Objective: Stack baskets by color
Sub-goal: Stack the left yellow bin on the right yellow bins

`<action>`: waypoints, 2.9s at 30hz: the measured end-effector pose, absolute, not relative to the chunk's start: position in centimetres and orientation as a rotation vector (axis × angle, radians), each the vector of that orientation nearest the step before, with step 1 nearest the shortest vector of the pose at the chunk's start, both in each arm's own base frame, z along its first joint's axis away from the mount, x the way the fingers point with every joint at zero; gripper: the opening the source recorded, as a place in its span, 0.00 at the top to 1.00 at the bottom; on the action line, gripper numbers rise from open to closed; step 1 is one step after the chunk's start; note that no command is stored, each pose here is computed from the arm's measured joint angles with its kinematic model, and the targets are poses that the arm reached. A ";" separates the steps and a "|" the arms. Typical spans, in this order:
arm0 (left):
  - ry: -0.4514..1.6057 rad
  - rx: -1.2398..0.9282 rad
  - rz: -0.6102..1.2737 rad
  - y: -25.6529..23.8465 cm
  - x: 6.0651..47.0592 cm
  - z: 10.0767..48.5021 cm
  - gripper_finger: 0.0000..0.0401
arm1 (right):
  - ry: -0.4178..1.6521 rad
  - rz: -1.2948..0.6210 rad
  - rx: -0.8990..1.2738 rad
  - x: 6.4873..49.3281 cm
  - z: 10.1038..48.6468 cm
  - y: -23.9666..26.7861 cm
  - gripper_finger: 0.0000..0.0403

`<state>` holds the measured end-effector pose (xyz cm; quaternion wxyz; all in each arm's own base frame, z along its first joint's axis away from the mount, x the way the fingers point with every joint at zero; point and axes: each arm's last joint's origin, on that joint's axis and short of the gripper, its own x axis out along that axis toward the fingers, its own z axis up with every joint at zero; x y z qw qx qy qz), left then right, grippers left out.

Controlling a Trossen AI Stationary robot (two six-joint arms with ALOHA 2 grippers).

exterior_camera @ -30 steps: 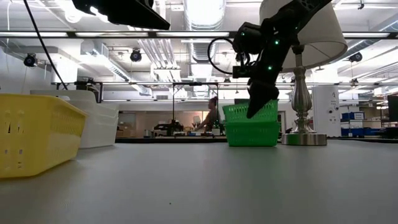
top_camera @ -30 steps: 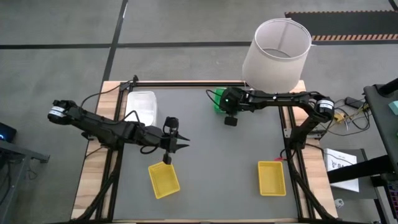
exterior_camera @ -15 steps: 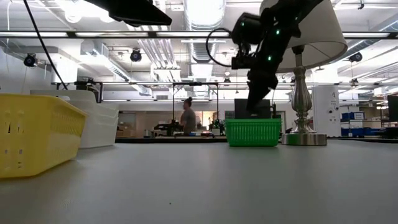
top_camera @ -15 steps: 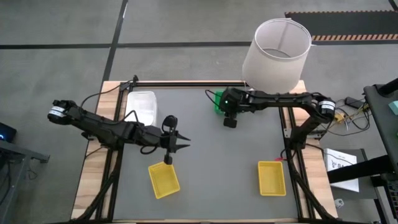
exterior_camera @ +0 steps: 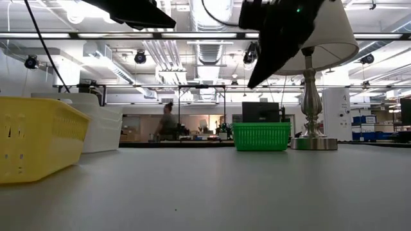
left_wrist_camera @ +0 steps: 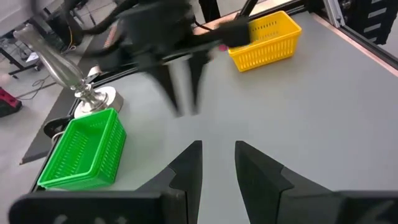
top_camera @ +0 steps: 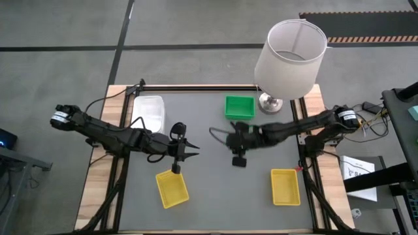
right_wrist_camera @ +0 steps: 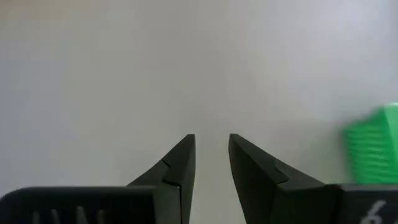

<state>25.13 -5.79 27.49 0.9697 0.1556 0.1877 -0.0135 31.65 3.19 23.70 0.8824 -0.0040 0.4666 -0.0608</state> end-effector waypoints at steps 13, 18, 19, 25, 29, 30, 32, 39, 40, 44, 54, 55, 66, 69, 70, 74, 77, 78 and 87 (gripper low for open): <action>0.379 0.391 -0.041 -5.8 25.2 27.5 0.80 | 0.829 0.019 0.256 30.2 24.0 13.7 0.87; 0.375 0.475 -0.057 -5.8 25.2 27.6 0.80 | 0.832 0.001 0.332 30.0 23.6 15.9 0.89; 0.371 0.492 -0.060 -5.8 25.2 27.7 0.80 | 0.844 -0.010 0.341 30.0 23.3 16.1 0.89; 0.345 0.549 -0.066 -5.8 25.3 27.8 0.80 | 0.899 -0.029 0.396 30.1 21.9 17.1 0.89; 0.341 0.548 -0.065 -5.8 25.3 27.9 0.80 | 0.927 -0.025 0.396 30.2 21.4 17.1 0.89; 0.335 0.547 -0.064 -5.8 25.3 27.9 0.80 | 0.931 -0.031 0.391 30.2 21.4 16.9 0.89; 0.325 0.545 -0.061 -5.8 25.4 28.0 0.80 | 0.942 -0.041 0.383 30.2 21.3 16.6 0.89; 0.326 0.545 -0.062 -5.8 25.4 28.0 0.80 | 0.993 -0.076 0.331 30.1 20.9 15.7 0.89; 0.326 0.545 -0.062 -5.8 25.4 28.0 0.80 | 0.991 -0.077 0.313 30.0 20.8 15.6 0.89; 0.329 0.546 -0.062 -5.8 25.4 27.9 0.80 | 0.965 -0.124 0.255 30.0 20.6 15.2 0.89; 0.327 0.545 -0.062 -5.8 25.4 28.0 0.80 | 0.960 -0.139 0.266 30.2 20.7 14.8 0.88; 0.327 0.545 -0.061 -5.8 25.4 28.0 0.80 | 0.960 -0.140 0.270 30.2 20.7 14.8 0.87; 0.306 0.532 -0.055 -5.8 25.5 28.1 0.80 | 0.959 -0.108 0.310 30.7 21.9 15.1 0.65; 0.302 0.524 -0.057 -5.9 25.5 28.1 0.80 | 0.990 -0.100 0.298 30.7 23.0 15.2 0.61; 0.304 0.503 -0.055 -5.9 25.5 28.1 0.80 | 1.000 -0.109 0.301 30.7 23.3 15.2 0.60; 0.315 0.388 -0.049 -5.9 25.6 27.8 0.80 | 1.026 -0.139 0.323 30.6 24.8 15.5 0.59; 0.318 0.325 -0.067 -6.0 25.5 27.5 0.80 | 1.016 -0.116 0.311 30.5 25.3 16.1 0.60; 0.320 0.316 -0.074 -6.1 25.4 27.4 0.80 | 1.016 -0.106 0.303 30.4 25.4 16.4 0.61; 0.266 0.218 -0.111 -7.5 25.3 27.8 0.80 | 1.028 -0.119 0.375 29.6 25.3 17.8 0.65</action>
